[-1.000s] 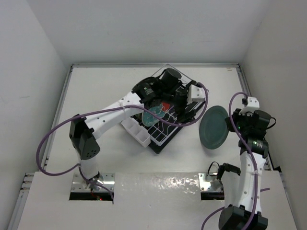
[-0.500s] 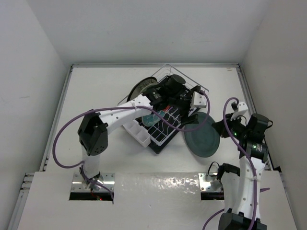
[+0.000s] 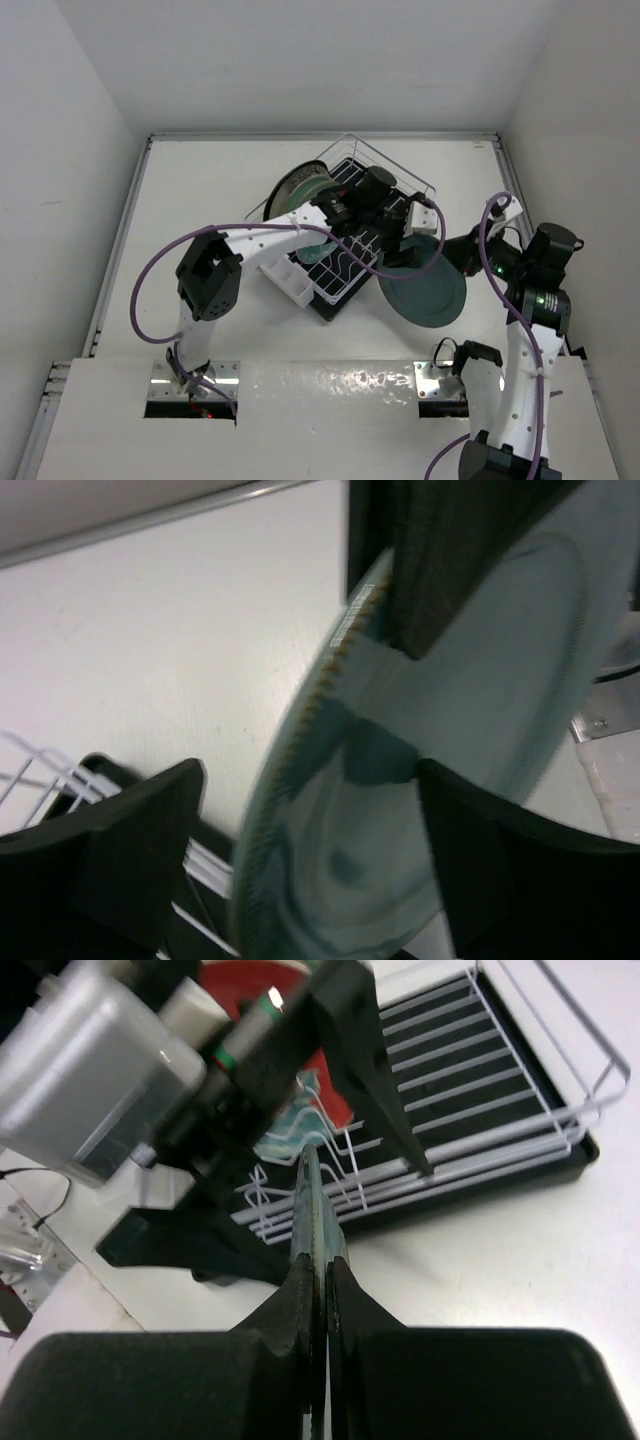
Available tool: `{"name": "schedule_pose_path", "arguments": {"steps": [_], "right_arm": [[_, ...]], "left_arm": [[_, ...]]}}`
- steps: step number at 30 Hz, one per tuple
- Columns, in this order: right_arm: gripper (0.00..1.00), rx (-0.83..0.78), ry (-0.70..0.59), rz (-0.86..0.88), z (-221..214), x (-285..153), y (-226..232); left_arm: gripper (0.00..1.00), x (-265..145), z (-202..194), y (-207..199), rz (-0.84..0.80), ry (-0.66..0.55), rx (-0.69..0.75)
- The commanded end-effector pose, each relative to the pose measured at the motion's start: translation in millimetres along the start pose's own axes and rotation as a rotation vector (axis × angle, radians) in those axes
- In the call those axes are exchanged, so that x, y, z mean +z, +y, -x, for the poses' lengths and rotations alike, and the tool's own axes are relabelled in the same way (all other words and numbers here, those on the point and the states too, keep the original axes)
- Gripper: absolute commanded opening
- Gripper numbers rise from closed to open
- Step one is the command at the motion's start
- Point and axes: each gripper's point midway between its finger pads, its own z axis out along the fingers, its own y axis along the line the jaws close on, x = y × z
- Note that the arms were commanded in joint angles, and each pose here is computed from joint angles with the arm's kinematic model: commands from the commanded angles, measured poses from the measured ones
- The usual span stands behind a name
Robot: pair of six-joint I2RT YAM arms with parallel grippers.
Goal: Load the plates into the dish rack
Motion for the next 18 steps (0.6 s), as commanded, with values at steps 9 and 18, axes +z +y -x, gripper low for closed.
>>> {"name": "schedule_pose_path", "arguments": {"steps": [9,18], "right_arm": [[0.0,-0.15,-0.086,0.081,39,-5,21],[0.55,-0.067,-0.113,-0.7,71,-61,-85]], "left_arm": [[0.0,0,46,-8,-0.036,-0.093,-0.023],[0.0,-52,89,23,0.247,-0.071,-0.221]]}}
